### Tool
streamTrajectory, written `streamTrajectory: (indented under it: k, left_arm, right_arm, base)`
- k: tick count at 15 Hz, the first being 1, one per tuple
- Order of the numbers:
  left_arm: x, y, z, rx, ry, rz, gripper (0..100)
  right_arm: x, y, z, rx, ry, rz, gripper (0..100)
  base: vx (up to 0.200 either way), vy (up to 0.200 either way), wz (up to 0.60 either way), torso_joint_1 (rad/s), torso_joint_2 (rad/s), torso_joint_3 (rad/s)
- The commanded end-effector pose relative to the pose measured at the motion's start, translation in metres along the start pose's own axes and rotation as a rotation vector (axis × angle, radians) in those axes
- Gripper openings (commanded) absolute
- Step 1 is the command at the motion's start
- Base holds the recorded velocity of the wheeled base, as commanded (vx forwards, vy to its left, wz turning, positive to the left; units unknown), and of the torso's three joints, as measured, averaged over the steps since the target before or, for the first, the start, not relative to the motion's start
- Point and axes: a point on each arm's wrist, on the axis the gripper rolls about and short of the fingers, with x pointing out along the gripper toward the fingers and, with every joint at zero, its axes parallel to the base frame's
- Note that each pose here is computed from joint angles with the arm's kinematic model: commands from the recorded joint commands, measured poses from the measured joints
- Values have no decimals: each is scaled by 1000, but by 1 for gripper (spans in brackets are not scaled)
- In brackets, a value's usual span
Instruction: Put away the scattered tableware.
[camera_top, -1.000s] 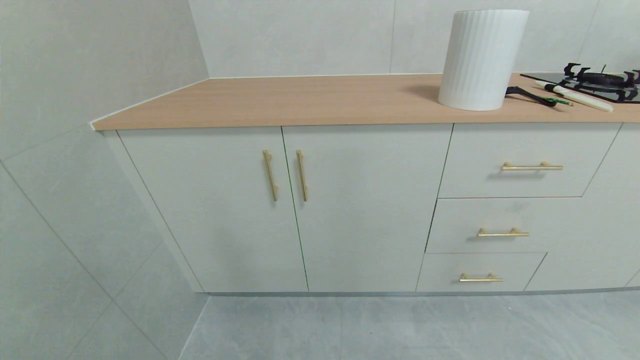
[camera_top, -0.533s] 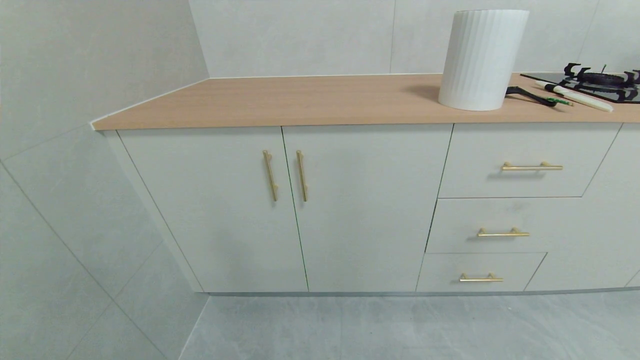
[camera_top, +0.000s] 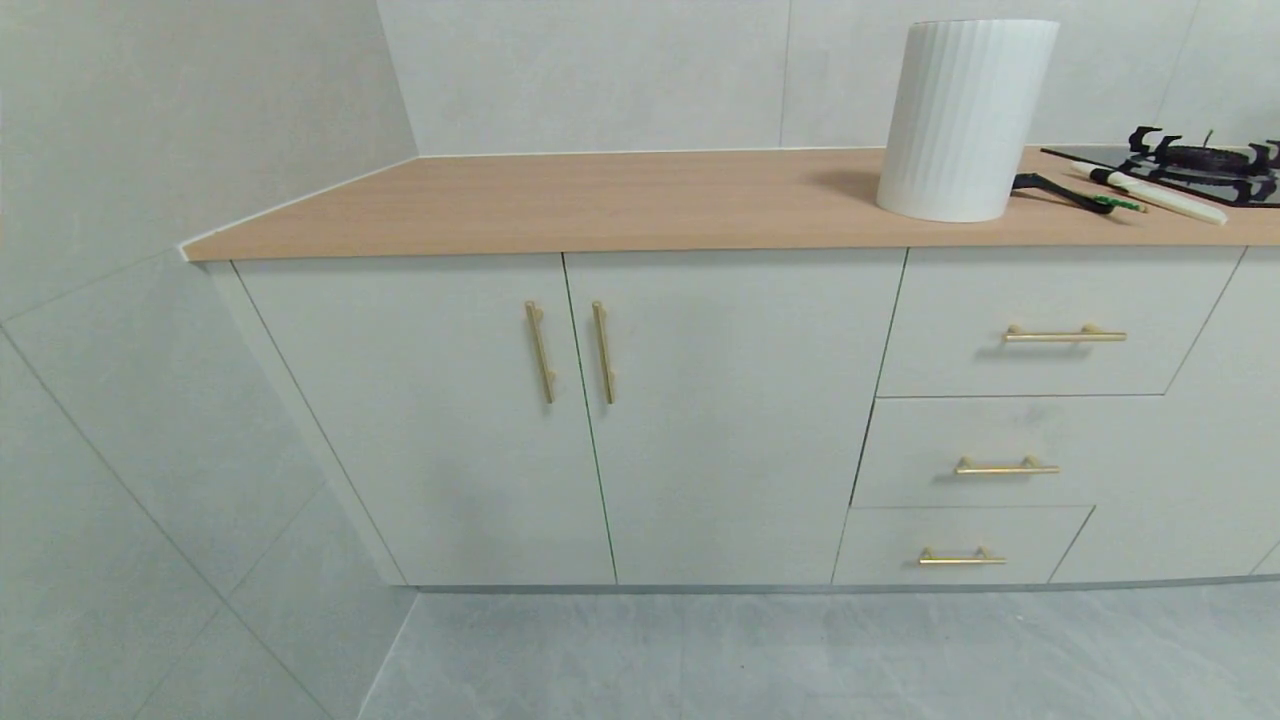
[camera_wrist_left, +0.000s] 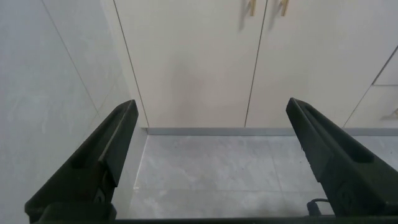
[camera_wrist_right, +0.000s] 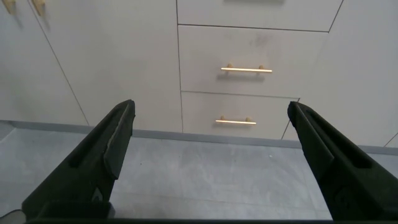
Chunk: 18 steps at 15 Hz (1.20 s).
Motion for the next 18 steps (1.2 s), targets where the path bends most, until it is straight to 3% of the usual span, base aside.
streamTrajectory:
  k: [1, 14, 18]
  left_arm:
    - [0, 0, 0, 0, 1, 1, 100]
    - [0, 0, 0, 0, 1, 0, 100]
    - [0, 0, 0, 2, 1, 0, 100]
  right_arm:
    - [0, 0, 0, 1, 2, 1, 100]
    - [0, 0, 0, 16, 1, 1, 100]
    - [0, 0, 0, 16, 1, 1, 100]
  base:
    - [0, -200, 0, 2, 2, 12]
    - [0, -200, 0, 3, 2, 6]
    - [0, 0, 0, 0, 0, 0]
